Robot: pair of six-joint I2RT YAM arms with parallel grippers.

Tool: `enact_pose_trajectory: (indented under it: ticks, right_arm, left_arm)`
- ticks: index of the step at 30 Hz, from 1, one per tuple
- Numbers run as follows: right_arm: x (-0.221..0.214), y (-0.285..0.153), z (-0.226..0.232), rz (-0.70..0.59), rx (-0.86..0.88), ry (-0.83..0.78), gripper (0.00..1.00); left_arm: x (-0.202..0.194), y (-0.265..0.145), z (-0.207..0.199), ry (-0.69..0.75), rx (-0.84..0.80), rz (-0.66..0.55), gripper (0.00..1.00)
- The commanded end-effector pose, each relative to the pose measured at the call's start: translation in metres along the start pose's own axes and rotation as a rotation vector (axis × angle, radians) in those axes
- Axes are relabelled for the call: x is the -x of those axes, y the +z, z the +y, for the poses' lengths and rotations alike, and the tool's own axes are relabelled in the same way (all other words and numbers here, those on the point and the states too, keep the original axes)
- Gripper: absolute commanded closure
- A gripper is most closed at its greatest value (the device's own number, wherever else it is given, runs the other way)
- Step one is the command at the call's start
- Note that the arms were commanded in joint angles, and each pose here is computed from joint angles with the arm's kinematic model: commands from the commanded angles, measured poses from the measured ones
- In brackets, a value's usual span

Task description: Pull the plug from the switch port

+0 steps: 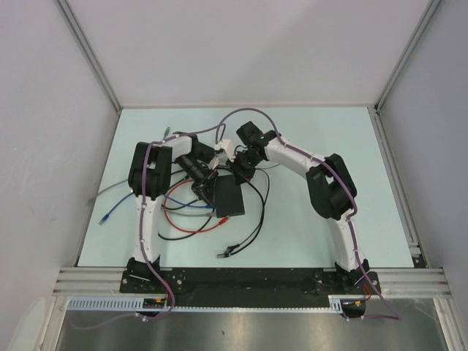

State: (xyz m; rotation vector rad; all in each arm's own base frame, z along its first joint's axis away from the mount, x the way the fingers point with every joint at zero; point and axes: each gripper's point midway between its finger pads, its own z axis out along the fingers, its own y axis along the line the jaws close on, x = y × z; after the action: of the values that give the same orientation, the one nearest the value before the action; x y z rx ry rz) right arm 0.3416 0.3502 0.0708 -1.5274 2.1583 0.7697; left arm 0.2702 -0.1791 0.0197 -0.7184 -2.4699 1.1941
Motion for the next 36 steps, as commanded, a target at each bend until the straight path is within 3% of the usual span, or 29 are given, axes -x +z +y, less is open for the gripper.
enact_pose_trajectory:
  ticks: [1,8,16,21,25,27,32,36]
  right_arm:
    - [-0.014,0.025,0.009,0.041,0.057,-0.017,1.00]
    - [-0.036,0.042,0.013,0.077,0.077,0.054,1.00]
    - [-0.044,0.043,0.011,0.093,0.066,0.093,1.00]
    - [-0.044,0.042,0.009,0.088,0.062,0.097,1.00]
    - [-0.044,0.043,0.008,0.086,0.059,0.097,1.00]
    - [-0.043,0.043,0.009,0.085,0.059,0.095,1.00]
    - [-0.045,0.042,0.010,0.086,0.060,0.099,1.00]
    - [-0.046,0.042,0.012,0.090,0.059,0.097,1.00]
  left_arm:
    - [0.026,0.000,0.037,0.056,0.192,-0.039,1.00]
    - [0.003,0.000,0.045,-0.012,0.202,-0.046,1.00]
    - [-0.011,-0.016,0.040,0.023,0.220,-0.007,1.00]
    - [-0.032,-0.022,0.008,0.110,0.046,0.029,1.00]
    - [-0.049,-0.015,0.031,0.019,0.153,0.103,1.00]
    - [-0.045,-0.014,0.035,-0.065,0.163,0.099,1.00]
    - [0.014,-0.032,0.024,-0.020,0.153,-0.091,1.00]
    - [0.032,-0.033,0.025,-0.010,0.127,-0.123,1.00]
